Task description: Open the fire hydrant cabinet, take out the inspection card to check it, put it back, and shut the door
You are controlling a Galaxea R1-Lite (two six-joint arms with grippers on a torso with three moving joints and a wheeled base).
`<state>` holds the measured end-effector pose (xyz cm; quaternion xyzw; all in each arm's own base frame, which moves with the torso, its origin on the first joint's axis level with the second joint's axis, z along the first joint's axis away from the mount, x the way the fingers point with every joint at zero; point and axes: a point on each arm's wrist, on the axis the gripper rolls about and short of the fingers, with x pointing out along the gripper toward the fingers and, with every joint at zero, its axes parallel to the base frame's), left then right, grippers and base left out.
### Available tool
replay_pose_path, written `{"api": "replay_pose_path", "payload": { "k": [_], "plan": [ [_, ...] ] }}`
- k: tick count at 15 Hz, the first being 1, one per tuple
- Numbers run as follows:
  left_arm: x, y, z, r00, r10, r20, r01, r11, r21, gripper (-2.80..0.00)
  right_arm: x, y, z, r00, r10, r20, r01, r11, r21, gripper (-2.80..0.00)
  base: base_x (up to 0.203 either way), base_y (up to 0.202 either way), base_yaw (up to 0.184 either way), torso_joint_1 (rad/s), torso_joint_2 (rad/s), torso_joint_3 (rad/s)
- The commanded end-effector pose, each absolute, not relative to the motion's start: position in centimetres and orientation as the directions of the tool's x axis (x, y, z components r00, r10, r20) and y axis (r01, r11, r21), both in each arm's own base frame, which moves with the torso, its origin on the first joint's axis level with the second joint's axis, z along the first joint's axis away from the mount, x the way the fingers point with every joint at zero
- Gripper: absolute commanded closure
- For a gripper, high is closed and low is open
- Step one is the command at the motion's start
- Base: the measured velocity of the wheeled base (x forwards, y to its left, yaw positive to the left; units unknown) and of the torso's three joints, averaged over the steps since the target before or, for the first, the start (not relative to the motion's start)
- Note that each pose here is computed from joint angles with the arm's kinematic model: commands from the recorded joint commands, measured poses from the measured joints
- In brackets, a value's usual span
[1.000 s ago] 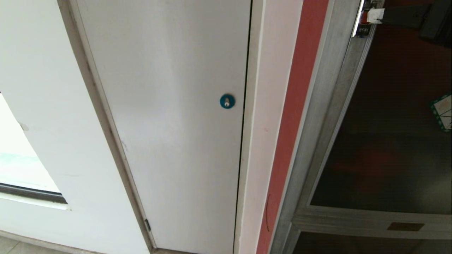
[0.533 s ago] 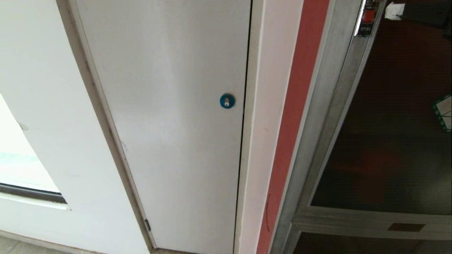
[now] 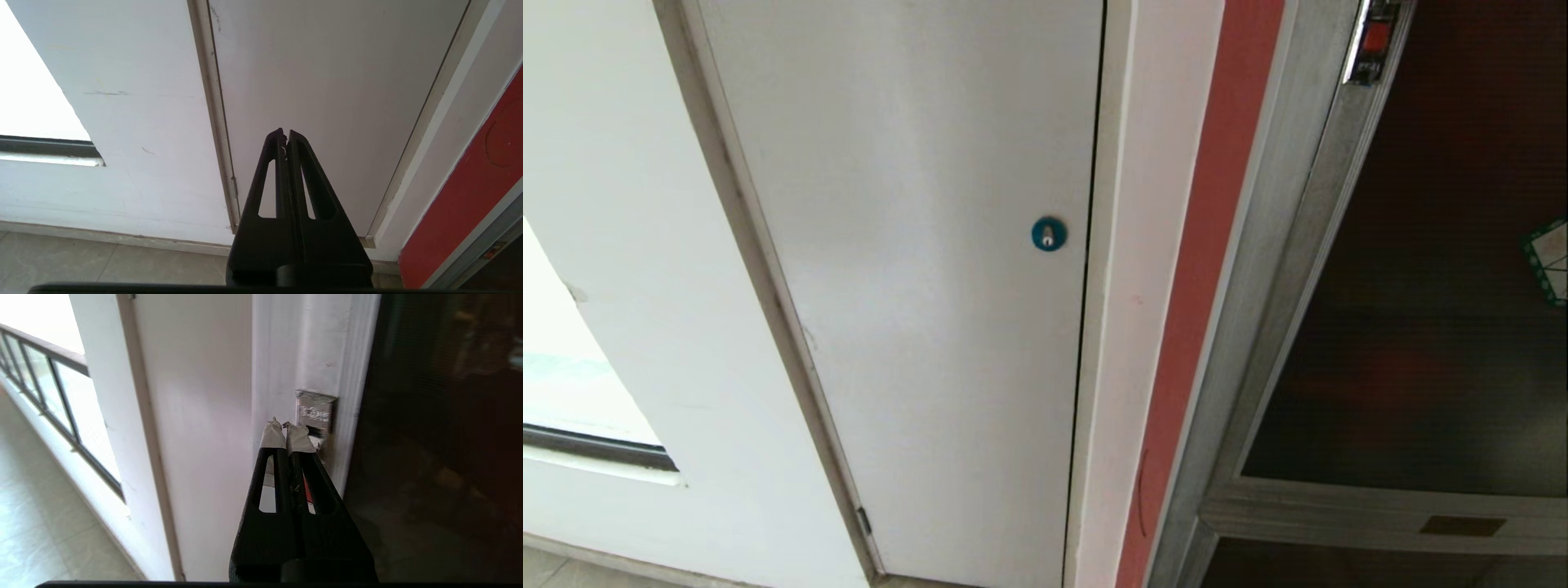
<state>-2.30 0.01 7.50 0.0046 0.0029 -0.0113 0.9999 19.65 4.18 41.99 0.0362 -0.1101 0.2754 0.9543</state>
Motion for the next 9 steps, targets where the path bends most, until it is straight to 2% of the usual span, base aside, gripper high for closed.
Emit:
{"api": "replay_pose_path", "payload": {
  "k": [1,9],
  "plan": [
    [-2.3,0.0,7.5,1.0,-0.023,-0.008,0.023,1.0,0.009,0.0,20.9,4.6,41.6,0.825,0.526,0.208,-0.541,0.841,0.019,0.0,0.0,0.0,0.0,0.0,0.0,0.0],
    [-2.3,0.0,7.5,1.0,-0.023,-0.007,0.023,1.0,0.009,0.0,22.0,4.7,40.2,0.852,0.499,0.157,-0.511,0.859,0.046,0.0,0.0,0.0,0.0,0.0,0.0,0.0]
  ]
}}
